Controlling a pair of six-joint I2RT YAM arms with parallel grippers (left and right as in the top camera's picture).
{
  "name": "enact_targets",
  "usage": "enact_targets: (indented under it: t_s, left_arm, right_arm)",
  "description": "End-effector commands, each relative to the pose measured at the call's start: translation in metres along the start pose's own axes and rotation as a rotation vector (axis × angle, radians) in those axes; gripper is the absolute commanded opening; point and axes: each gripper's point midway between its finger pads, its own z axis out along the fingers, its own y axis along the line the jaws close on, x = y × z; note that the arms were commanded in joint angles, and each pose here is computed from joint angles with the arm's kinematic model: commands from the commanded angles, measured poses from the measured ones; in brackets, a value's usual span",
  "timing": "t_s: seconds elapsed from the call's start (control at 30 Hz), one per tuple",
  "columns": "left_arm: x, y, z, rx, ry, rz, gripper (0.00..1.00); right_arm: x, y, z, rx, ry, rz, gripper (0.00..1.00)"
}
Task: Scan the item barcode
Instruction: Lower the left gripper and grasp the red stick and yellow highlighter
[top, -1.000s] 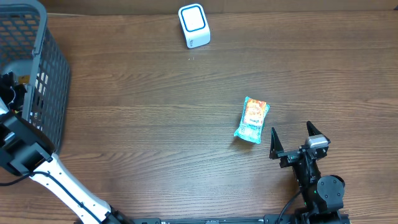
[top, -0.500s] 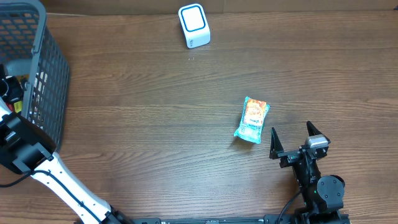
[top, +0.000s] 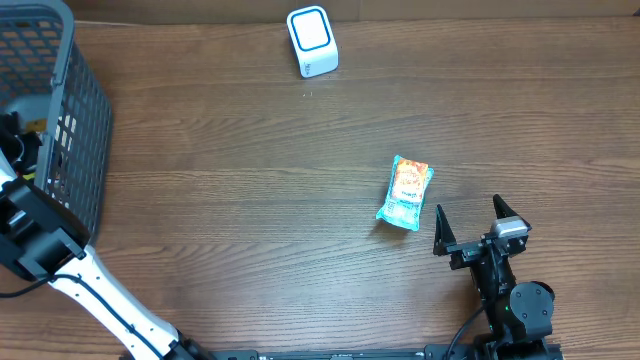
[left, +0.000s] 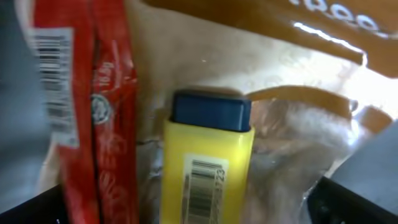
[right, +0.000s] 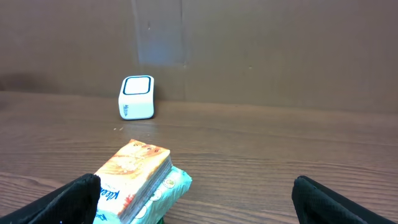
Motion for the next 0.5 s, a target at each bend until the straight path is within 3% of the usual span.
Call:
enact_targets:
  t_s: [0.0, 0.07, 0.17, 0.2, 0.27, 0.3, 0.47]
  left_arm:
    - [0.037, -0.01, 0.052, 0.015, 0.143, 0.064, 1.0]
    - [0.043, -0.012, 0.06, 0.02, 0.158, 0.072, 1.0]
    - [0.044, -0.014, 0.061, 0.029, 0.158, 0.08, 0.88]
    - [0.043, -0.015, 0.06, 0.036, 0.154, 0.083, 0.8]
    - [0.042, -0.018, 0.059, 0.05, 0.153, 0.083, 0.37]
    - [0.043, -0.019, 0.059, 0.059, 0.153, 0.082, 0.2]
    - [0.044, -0.02, 0.058, 0.063, 0.157, 0.083, 0.09]
  right_arm:
    - [0.002, -0.003, 0.0, 0.016, -0.004, -0.005, 1.0]
    - [0.002, -0.003, 0.0, 0.016, -0.004, -0.005, 1.0]
    - [0.002, -0.003, 0.0, 0.016, -0.004, -0.005, 1.0]
    - [0.002, -0.003, 0.0, 0.016, -0.004, -0.005, 1.0]
    - [0.002, -0.003, 0.0, 0.016, -0.004, -0.005, 1.0]
    - [0.002, -0.003, 0.0, 0.016, -0.004, -0.005, 1.0]
    - [0.002, -0.003, 0.0, 0.016, -0.004, -0.005, 1.0]
